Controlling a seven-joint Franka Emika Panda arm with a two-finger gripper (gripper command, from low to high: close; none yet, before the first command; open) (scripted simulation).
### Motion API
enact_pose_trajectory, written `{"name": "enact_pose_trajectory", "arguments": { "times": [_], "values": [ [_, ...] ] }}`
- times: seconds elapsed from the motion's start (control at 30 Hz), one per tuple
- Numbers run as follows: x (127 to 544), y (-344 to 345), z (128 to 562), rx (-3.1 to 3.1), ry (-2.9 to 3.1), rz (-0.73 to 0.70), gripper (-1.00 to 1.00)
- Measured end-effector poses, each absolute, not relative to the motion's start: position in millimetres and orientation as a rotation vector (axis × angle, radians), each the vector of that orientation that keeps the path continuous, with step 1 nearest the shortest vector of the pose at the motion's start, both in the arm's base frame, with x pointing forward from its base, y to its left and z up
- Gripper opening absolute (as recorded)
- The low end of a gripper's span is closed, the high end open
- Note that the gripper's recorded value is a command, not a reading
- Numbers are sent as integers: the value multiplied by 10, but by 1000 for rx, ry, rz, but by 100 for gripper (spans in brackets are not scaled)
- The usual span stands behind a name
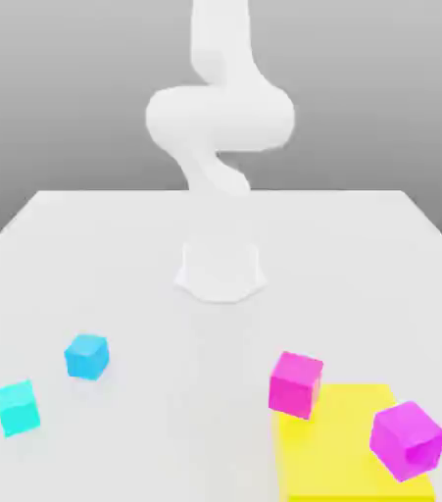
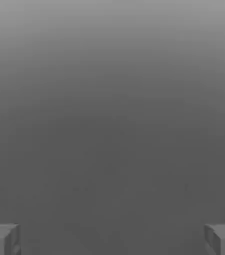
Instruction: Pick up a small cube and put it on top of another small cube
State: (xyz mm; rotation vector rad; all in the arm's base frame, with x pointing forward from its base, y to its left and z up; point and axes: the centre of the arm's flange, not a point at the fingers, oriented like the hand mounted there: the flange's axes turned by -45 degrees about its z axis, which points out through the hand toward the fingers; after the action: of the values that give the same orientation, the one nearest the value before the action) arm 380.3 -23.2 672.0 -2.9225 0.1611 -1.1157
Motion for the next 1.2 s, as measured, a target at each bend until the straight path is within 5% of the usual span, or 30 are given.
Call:
{"name": "enact_pose_trajectory", "arguments": {
  "times": [0.4, 0.83, 1.0, 1.03, 1.2],
  "values": [
    [4564, -1607, 4508, -2940, 877, -595, 0],
    [3741, -2770, 2030, -2693, 1615, -34, 0],
    [3662, -2809, 1384, -2673, 1652, -1, 0],
    [3656, -2806, 1305, -2672, 1653, -1, -100],
    [3657, -2807, 1306, -2673, 1653, -2, -100]
  ]
}}
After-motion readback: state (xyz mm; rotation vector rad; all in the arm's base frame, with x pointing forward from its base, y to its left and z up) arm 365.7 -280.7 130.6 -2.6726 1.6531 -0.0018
